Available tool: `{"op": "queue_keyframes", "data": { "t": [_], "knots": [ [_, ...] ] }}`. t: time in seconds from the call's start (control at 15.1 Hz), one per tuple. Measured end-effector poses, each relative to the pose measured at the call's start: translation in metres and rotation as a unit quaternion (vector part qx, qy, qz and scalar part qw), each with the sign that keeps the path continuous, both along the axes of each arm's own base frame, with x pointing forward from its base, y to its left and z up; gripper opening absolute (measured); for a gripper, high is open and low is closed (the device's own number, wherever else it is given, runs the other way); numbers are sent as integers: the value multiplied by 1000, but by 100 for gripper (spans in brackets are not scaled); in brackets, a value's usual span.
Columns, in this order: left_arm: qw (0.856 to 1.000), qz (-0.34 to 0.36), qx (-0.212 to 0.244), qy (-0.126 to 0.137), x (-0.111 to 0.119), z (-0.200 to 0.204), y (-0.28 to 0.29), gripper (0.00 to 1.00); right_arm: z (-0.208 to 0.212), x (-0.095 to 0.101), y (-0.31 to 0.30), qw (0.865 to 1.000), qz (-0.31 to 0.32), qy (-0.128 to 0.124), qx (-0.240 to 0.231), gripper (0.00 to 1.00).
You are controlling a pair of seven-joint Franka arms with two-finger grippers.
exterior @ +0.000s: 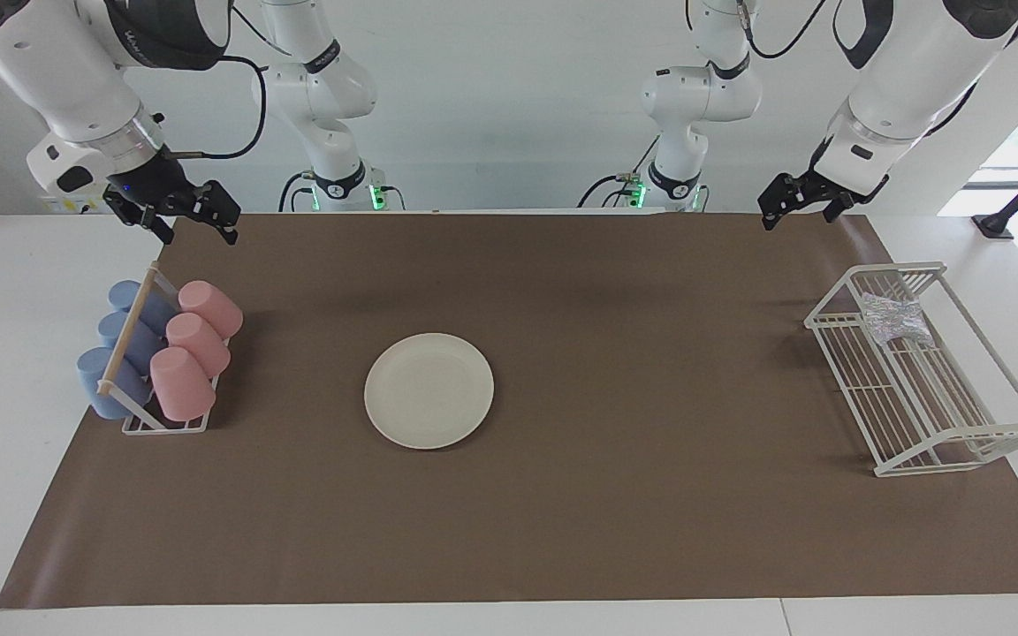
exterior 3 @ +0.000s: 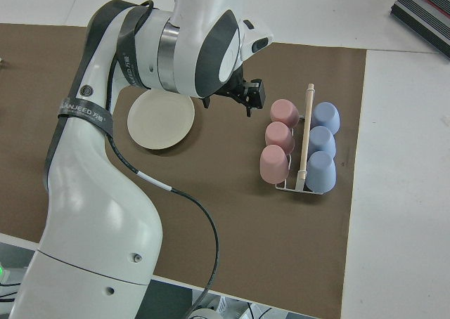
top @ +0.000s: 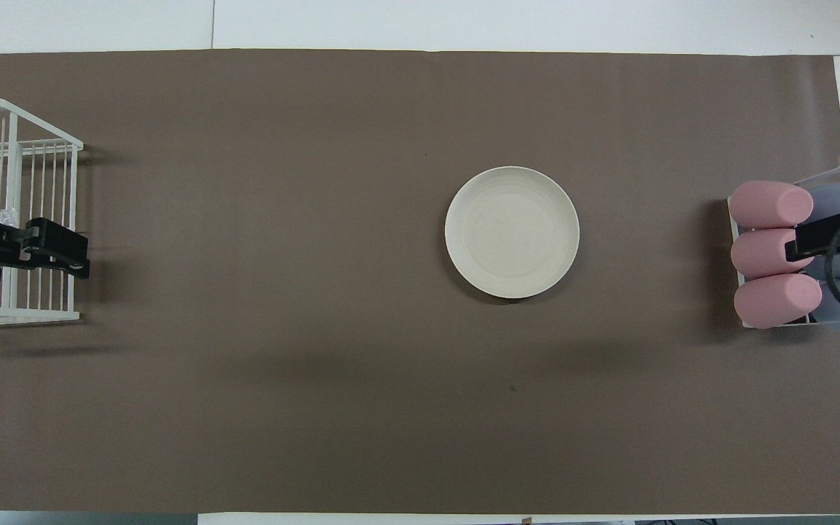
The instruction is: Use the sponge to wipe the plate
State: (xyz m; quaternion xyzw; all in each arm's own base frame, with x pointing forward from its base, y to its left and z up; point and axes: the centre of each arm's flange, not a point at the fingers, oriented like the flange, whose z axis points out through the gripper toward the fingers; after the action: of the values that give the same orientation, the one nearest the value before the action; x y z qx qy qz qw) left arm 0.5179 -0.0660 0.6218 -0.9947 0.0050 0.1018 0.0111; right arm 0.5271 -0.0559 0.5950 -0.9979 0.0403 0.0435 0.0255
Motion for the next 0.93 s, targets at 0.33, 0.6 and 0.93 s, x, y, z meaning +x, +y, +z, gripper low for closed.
{"op": "queue_keyframes", "data": {
  "t": [0.33, 0.6, 0.93],
  "knots": [
    [1000, -13, -12, -6, 1, 4, -2, 100, 0, 0, 0, 1000, 0, 0, 0, 100],
    [1000, 7, -10, -9, 2, 5, 3, 100, 0, 0, 0, 1000, 0, 0, 0, 100],
    [999, 9, -13, -29, 7, 7, 0, 100, 0, 0, 0, 1000, 0, 0, 0, 100]
  ]
}}
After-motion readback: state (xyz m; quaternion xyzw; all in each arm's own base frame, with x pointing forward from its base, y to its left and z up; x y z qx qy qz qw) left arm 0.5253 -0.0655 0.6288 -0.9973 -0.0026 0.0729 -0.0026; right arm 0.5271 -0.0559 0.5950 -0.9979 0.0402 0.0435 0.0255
